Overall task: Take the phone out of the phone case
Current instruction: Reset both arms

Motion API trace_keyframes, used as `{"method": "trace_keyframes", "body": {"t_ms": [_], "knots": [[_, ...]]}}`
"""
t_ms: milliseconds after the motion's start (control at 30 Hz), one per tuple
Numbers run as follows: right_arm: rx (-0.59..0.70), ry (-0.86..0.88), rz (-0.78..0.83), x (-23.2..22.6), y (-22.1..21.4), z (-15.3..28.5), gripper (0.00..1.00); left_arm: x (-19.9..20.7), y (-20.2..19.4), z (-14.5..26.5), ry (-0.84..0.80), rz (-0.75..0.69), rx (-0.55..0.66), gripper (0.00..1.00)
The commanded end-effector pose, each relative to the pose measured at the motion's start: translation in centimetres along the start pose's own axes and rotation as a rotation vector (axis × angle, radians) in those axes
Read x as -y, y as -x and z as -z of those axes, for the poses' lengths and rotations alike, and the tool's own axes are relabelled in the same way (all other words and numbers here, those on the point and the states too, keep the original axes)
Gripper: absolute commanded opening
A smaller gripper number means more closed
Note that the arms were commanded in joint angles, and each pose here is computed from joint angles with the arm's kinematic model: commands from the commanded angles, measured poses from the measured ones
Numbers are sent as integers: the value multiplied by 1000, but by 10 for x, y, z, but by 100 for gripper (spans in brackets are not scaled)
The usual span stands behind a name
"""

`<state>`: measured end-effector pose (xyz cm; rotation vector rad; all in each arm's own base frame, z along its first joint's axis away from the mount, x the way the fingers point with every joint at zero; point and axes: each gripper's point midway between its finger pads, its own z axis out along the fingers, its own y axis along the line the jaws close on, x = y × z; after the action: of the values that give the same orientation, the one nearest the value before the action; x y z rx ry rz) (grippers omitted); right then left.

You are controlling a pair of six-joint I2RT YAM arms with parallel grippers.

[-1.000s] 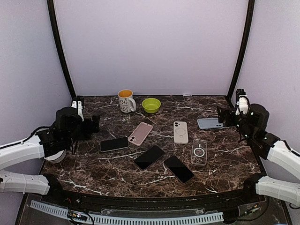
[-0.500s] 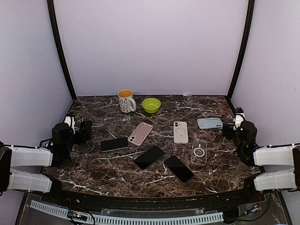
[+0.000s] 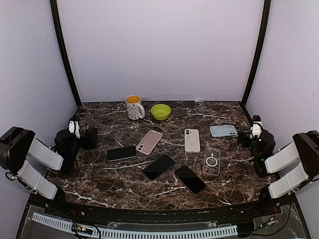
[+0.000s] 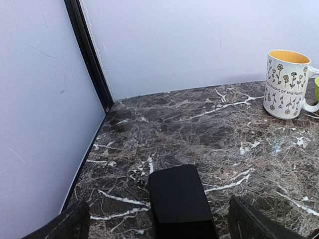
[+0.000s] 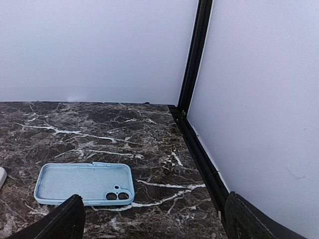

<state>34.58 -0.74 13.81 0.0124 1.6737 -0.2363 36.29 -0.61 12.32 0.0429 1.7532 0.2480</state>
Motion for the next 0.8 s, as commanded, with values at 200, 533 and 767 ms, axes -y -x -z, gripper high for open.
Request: {"method": "trace_keyframes", "body": {"t_ms": [200, 533, 767], "knots": [[80, 61, -105, -1, 10, -22, 98, -6, 9, -14, -43, 56, 98, 99], [50, -57, -183, 24, 6, -32, 98, -9, 7, -19, -40, 73, 81, 99], [44, -55, -181, 23, 5, -32, 98, -10, 7, -19, -38, 73, 83, 99]]}}
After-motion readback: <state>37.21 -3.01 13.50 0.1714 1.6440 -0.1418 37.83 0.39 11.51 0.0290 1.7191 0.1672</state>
